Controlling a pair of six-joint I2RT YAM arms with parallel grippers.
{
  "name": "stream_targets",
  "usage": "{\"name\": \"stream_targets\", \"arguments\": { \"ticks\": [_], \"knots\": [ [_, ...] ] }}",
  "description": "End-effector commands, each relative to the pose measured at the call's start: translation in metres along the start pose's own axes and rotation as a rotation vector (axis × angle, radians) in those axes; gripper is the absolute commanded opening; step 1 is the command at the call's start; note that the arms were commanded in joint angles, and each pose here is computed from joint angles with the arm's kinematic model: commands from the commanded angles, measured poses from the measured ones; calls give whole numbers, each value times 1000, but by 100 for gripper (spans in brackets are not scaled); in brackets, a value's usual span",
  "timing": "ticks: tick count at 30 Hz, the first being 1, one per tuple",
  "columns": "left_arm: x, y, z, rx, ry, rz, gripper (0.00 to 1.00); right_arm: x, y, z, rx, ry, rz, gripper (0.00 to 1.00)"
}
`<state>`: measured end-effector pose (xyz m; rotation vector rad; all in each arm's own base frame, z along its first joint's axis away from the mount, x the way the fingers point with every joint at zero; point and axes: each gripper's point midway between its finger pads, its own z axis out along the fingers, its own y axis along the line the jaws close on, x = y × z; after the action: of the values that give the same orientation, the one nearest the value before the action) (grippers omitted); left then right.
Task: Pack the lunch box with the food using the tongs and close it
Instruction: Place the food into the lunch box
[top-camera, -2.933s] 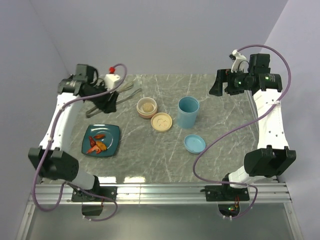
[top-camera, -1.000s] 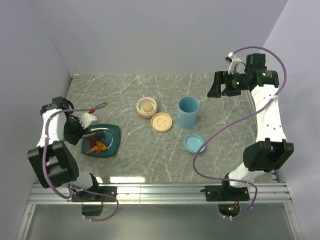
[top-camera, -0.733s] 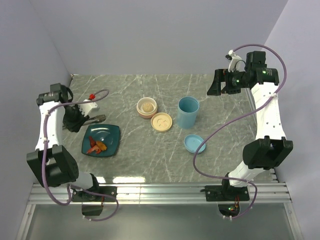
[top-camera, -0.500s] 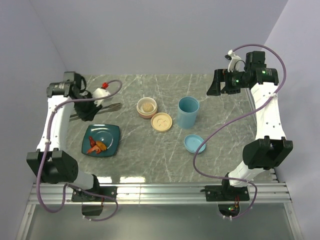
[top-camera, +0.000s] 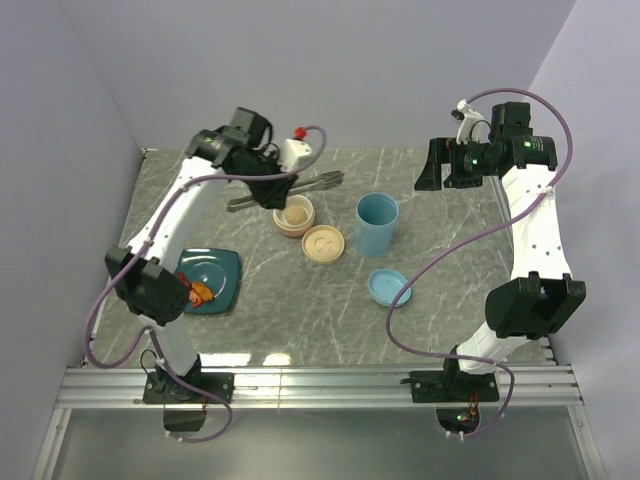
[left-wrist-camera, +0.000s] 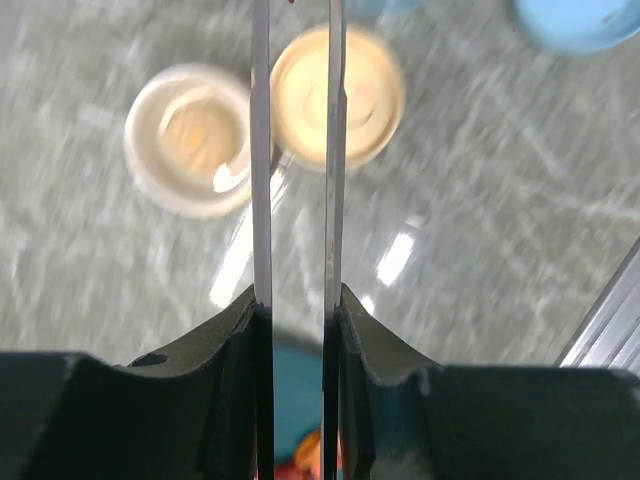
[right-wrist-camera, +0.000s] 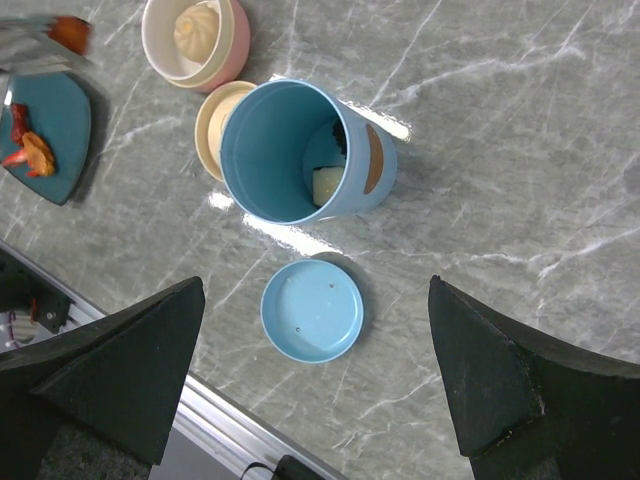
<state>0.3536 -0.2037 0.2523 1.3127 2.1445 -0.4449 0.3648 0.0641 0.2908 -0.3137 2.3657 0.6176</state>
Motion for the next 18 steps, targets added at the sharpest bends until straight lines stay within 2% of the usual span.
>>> {"name": "stream_targets", "arguments": {
  "ticks": [1,7,15,18],
  "knots": [
    [-62,-17,12,28,-150,2,17,-15,2,-6,19,-44,-31,100],
    [-96,-43,53,100,-169,44,20,-17,-2,-9,47,-53,-40,100],
    [-82,-57,92,150,-111,39,24,-17,-2,-10,51,-49,-39,100],
    [-73,-63,97,167,-86,45,30,-16,-3,-9,54,-47,-40,100]
  ]
}}
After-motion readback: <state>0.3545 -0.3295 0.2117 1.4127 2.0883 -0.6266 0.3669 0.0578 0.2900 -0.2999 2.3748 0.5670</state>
